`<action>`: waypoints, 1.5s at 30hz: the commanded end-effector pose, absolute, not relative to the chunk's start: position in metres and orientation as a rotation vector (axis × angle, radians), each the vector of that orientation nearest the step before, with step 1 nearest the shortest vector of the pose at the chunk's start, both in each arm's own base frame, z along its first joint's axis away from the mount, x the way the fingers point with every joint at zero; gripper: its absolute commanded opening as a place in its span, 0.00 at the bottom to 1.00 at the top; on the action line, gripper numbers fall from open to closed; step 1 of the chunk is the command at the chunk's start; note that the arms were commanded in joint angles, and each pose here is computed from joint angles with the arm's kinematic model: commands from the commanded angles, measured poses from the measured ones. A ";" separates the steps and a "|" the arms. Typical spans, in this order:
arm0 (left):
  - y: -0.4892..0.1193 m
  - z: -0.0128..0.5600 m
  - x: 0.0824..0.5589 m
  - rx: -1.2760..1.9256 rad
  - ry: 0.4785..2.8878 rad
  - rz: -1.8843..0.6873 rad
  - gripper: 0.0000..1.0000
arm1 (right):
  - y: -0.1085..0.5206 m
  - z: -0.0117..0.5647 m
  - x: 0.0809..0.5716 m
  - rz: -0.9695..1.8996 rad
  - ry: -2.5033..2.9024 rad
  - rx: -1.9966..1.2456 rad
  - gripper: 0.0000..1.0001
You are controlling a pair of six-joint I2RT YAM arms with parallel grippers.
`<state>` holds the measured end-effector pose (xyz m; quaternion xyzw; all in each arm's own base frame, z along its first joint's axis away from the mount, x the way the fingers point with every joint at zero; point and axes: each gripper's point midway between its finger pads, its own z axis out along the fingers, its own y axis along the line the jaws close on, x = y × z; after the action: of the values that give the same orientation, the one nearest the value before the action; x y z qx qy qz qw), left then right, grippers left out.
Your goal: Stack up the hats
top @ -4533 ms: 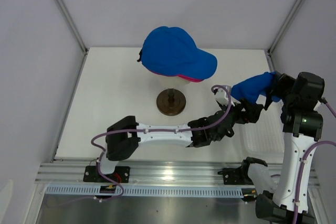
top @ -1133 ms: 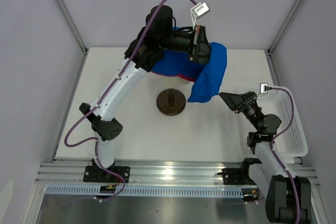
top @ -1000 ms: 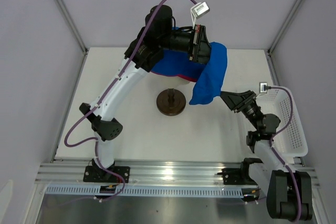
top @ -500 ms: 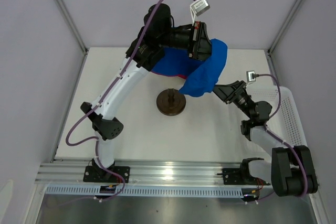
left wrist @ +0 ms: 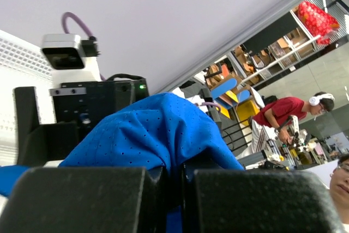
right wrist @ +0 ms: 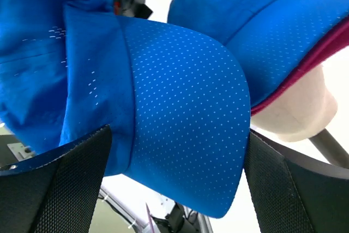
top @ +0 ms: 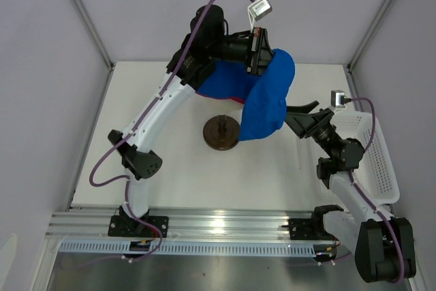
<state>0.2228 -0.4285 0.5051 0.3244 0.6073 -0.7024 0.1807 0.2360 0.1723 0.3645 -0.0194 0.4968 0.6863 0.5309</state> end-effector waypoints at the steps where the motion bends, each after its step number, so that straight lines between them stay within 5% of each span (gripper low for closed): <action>1: -0.417 0.520 0.232 0.879 1.670 -1.938 0.01 | 0.165 0.413 0.196 1.624 0.937 -0.206 0.98; 6: -0.405 0.527 0.251 0.809 1.648 -1.877 0.01 | 0.167 0.413 0.189 1.670 0.965 -0.205 0.87; 18: -0.396 0.537 0.271 0.742 1.610 -1.863 0.01 | 0.182 0.432 0.158 1.782 0.942 -0.245 0.82; 31: -0.391 0.543 0.259 0.752 1.584 -1.862 0.01 | 0.188 0.422 0.216 1.603 1.096 0.016 0.65; 37: -0.389 0.546 0.256 0.755 1.573 -1.859 0.01 | 0.178 0.425 0.239 1.567 1.109 0.164 0.32; 40: -0.388 0.548 0.255 0.759 1.566 -1.852 0.01 | 0.182 0.423 0.248 1.580 1.160 0.200 0.01; 45: -0.376 0.546 0.256 0.733 1.616 -1.760 0.01 | 0.184 0.446 0.246 1.647 1.207 0.221 0.00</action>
<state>0.2788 -0.4002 0.5135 0.2647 0.6255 -0.6822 0.2708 0.2458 0.1884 0.4182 0.0814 0.5078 0.6807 0.5217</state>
